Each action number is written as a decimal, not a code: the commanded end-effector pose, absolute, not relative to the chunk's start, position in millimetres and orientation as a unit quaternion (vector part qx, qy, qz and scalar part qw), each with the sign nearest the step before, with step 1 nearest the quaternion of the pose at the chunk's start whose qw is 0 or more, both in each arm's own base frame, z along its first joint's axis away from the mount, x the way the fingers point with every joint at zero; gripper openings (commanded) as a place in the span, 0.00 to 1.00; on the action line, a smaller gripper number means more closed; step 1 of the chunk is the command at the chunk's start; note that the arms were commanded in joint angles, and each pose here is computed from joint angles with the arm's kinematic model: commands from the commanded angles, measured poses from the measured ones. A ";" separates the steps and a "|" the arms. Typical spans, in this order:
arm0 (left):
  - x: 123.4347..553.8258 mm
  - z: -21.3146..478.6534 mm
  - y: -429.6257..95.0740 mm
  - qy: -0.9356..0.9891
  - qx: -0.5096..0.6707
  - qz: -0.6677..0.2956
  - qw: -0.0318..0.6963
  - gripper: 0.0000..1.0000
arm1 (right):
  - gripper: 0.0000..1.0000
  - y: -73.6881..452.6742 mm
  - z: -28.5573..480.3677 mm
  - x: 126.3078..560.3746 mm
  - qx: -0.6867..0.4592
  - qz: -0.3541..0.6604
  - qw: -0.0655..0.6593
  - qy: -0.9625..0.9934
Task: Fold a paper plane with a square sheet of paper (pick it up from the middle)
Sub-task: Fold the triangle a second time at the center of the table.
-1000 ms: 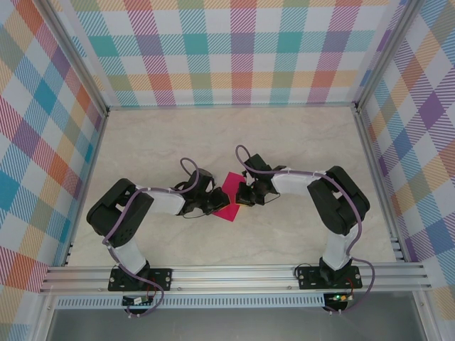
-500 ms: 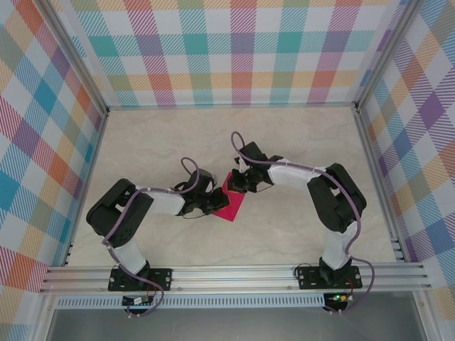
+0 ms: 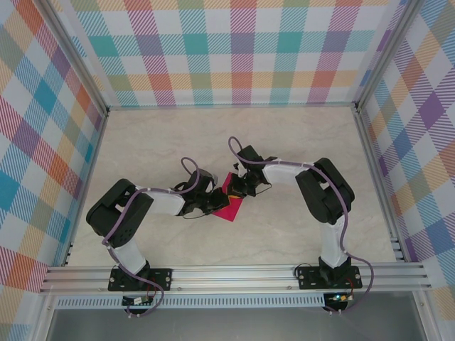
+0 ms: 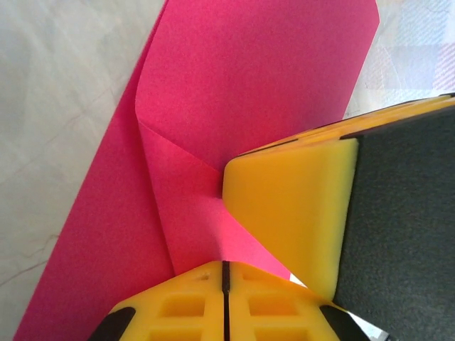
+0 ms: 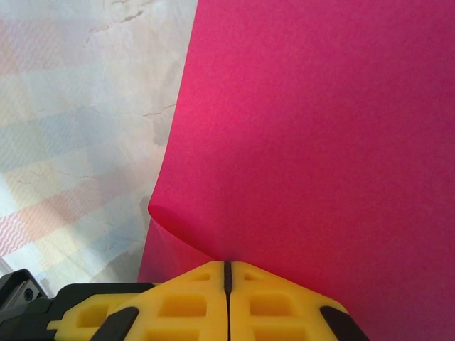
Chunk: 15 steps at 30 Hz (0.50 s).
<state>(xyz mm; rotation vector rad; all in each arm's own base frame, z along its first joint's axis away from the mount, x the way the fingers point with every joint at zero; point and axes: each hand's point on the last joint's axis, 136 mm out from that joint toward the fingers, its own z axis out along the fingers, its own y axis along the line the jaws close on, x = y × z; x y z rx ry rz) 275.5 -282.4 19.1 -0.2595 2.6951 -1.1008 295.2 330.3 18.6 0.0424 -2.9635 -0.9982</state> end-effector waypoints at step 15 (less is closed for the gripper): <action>252.3 16.3 -276.0 0.917 -0.086 -0.376 0.099 0.12 | 0.05 307.1 -28.7 284.9 -0.024 -0.240 0.055 -0.969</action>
